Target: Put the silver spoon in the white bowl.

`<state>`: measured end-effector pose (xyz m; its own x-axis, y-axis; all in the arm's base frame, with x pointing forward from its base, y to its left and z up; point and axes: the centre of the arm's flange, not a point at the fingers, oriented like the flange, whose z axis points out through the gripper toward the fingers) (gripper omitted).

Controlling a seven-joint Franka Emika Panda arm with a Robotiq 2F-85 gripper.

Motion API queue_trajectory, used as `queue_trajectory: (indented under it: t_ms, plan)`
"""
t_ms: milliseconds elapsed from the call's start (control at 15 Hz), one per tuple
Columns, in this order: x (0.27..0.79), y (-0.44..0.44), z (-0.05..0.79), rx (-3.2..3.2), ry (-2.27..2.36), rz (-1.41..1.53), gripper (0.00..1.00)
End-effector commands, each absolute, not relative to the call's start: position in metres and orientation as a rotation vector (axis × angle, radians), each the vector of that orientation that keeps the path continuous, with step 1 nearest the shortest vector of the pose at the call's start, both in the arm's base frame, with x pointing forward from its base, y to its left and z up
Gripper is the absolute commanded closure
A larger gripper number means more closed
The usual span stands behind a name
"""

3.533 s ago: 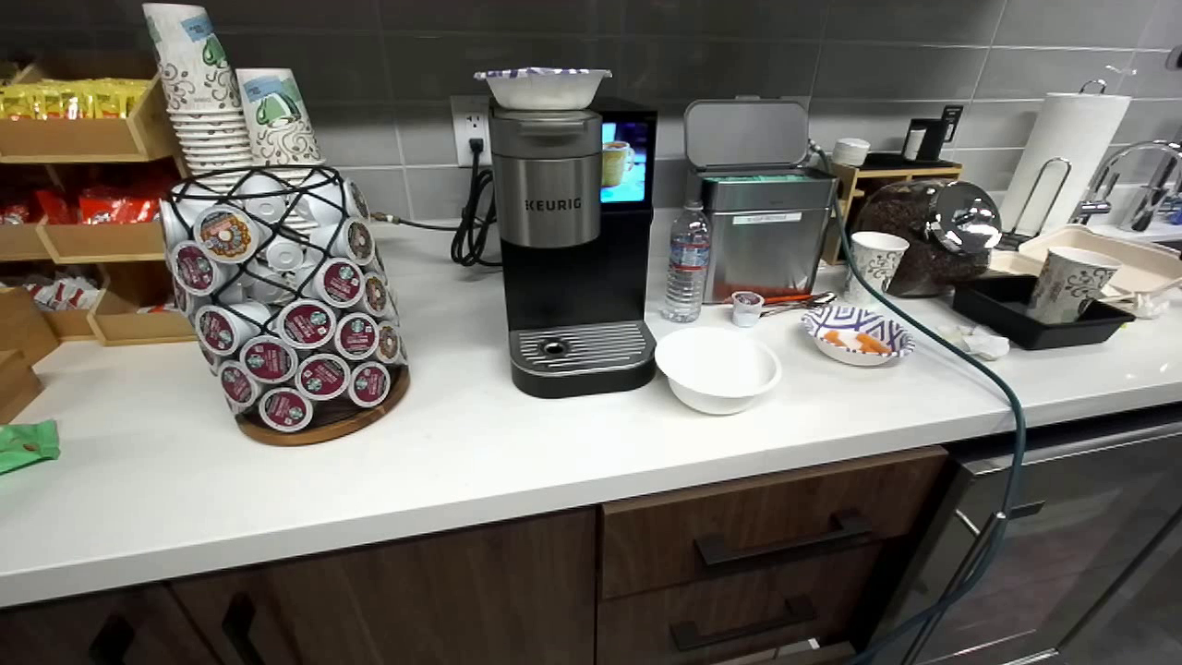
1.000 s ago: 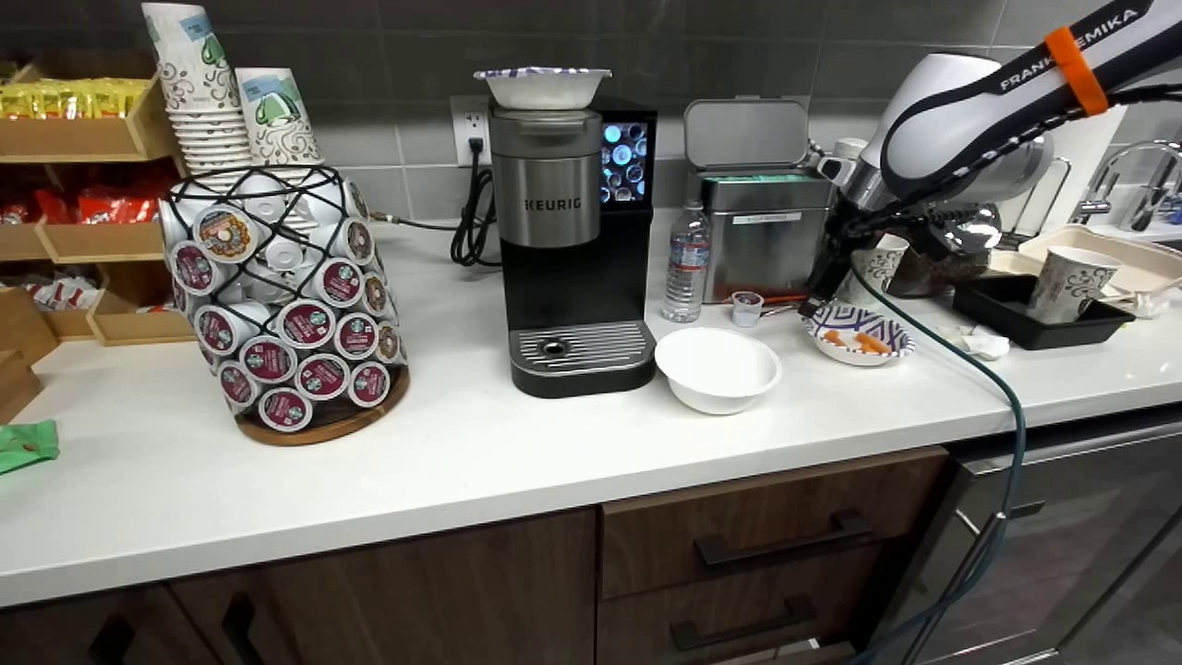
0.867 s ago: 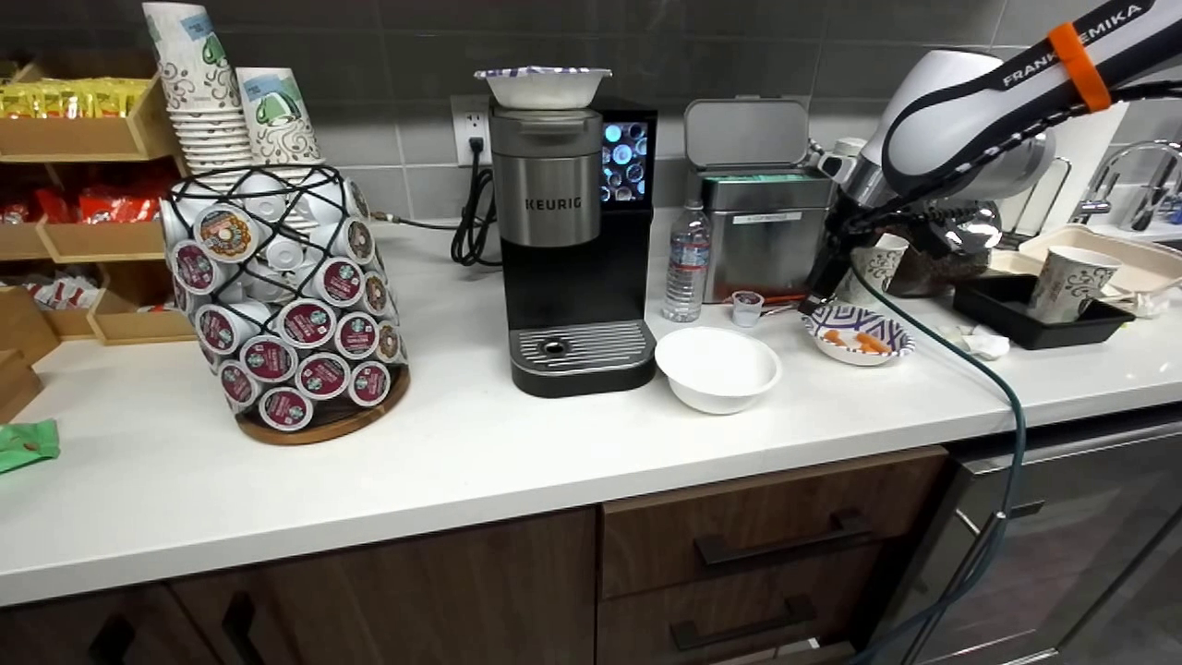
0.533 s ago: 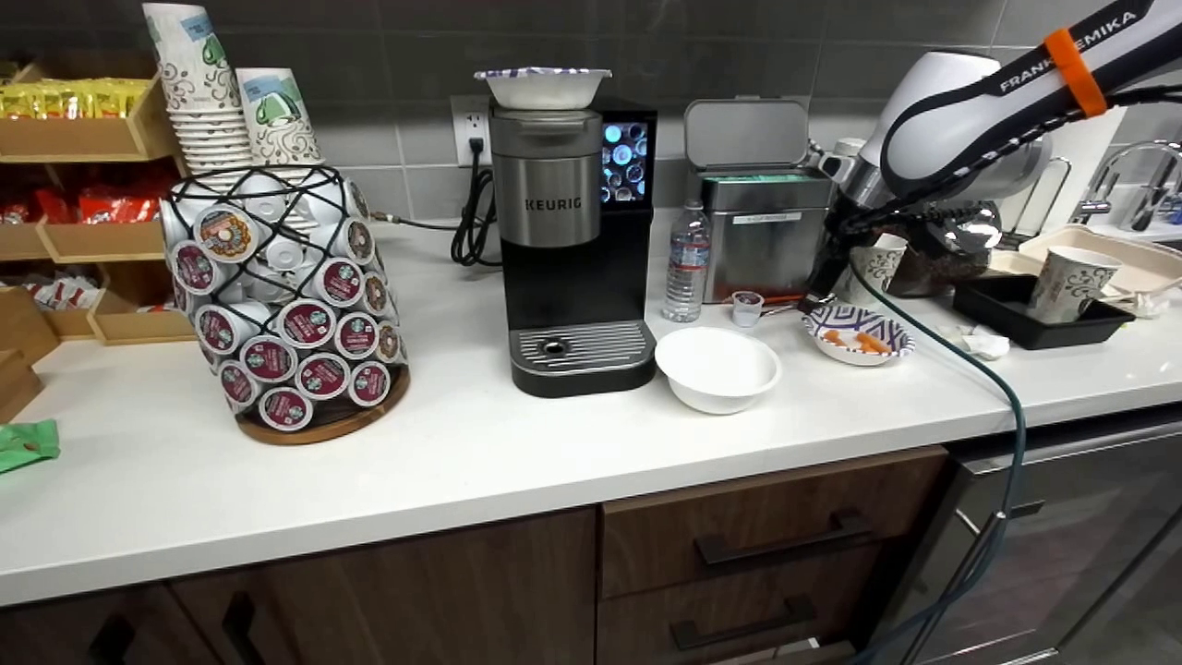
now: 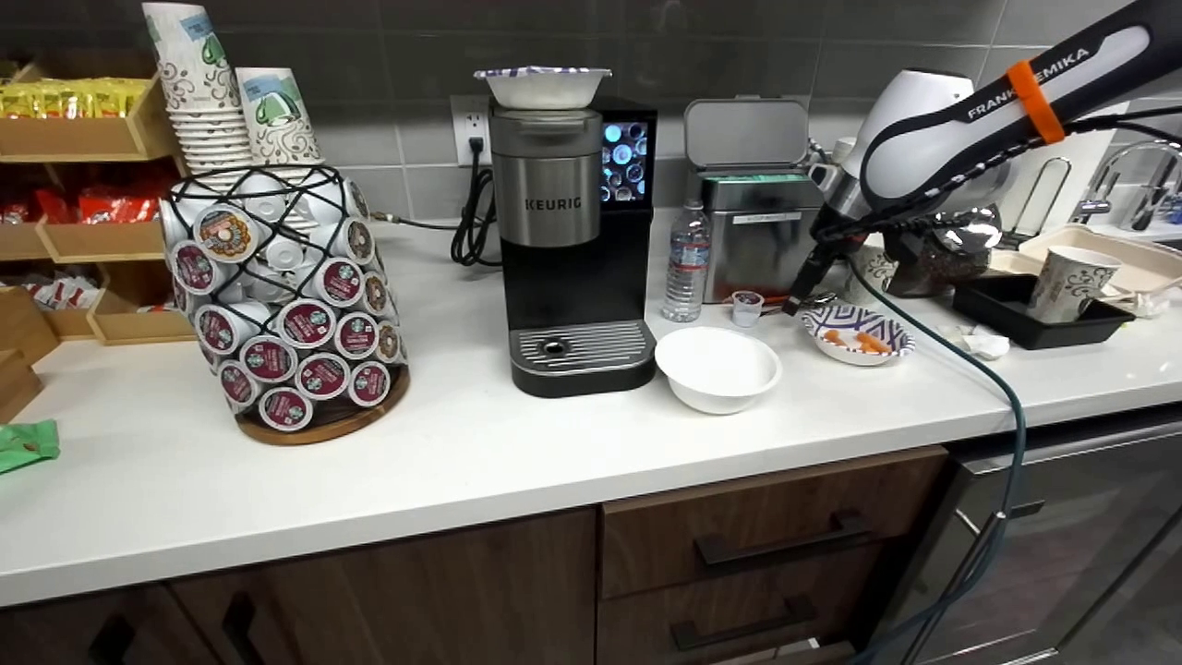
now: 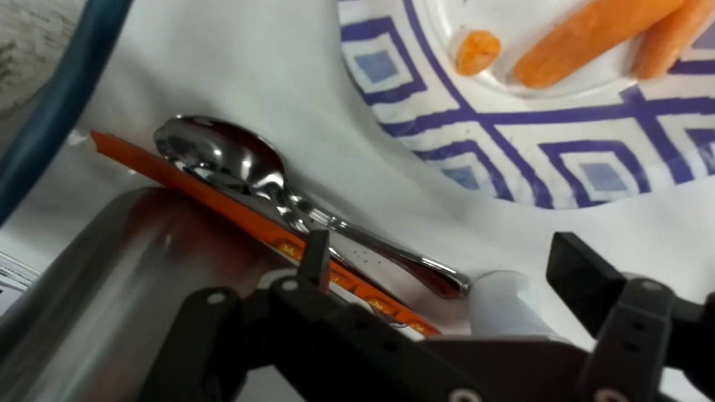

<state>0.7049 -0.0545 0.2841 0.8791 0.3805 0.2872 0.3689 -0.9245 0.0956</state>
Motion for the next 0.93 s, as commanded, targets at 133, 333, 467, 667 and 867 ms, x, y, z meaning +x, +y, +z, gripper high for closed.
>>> queue_trajectory:
  t_ms: [133, 333, 467, 667, 867]
  plan:
    - [0.727, -0.060, 0.265, 2.998, 0.536, 0.449, 0.00]
    - [0.732, -0.061, 0.248, 2.978, 0.548, 0.435, 0.00]
    - [0.735, -0.063, 0.242, 2.955, 0.551, 0.441, 0.00]
    - [0.739, -0.067, 0.245, 2.916, 0.569, 0.460, 0.00]
    - [0.742, -0.069, 0.243, 2.915, 0.578, 0.449, 0.00]
